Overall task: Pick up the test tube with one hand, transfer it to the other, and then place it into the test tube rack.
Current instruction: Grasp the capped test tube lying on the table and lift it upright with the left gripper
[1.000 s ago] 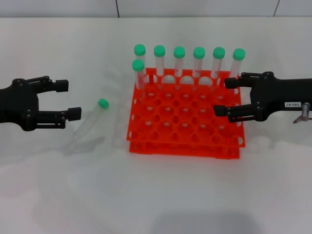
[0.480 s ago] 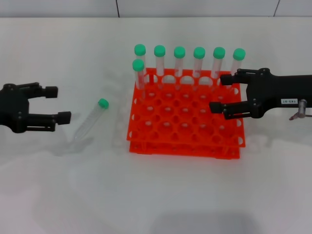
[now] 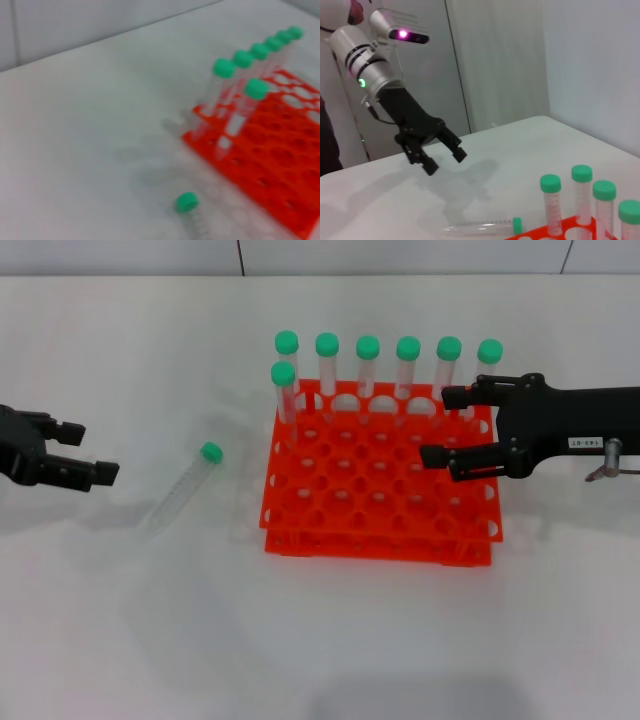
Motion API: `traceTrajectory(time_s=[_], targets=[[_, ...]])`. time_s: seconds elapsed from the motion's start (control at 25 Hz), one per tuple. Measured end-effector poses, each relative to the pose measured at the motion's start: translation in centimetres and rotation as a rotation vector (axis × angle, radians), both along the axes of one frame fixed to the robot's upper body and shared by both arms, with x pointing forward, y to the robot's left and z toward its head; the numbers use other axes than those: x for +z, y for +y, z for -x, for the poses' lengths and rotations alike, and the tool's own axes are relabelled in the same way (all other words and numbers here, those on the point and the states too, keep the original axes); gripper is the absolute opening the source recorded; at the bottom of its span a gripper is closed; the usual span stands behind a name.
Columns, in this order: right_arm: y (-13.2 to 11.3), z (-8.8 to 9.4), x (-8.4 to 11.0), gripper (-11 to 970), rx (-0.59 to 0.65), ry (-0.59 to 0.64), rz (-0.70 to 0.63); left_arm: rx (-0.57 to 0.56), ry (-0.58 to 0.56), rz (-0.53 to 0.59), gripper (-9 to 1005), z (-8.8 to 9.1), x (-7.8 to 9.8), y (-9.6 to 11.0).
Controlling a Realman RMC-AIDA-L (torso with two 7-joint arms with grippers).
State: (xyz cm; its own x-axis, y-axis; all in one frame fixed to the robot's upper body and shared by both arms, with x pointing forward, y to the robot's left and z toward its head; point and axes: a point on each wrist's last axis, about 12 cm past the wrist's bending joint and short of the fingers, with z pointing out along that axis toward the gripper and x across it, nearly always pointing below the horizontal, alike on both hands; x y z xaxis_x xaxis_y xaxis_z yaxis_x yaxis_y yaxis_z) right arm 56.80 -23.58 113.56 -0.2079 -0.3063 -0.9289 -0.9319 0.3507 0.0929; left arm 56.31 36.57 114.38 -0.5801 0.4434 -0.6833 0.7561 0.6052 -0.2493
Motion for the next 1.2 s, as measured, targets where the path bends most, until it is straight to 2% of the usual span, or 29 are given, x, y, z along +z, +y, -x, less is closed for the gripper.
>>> traceTrajectory(time_s=[0.2, 0.84, 1.2], targets=[[0.5, -0.1, 0.2, 860, 0.015, -0.005, -0.002, 0.046, 0.034, -0.033, 854, -0.8, -0.6, -0.9], [1.0, -0.2, 0.5, 860, 0.033, -0.019, -0.012, -0.020, 0.132, -0.097, 843, -1.6, -2.5, -4.5], [1.0, 0.0, 0.5, 859, 0.045, -0.020, -0.010, -0.003, 0.170, -0.121, 836, -1.4, -4.0, -4.9]])
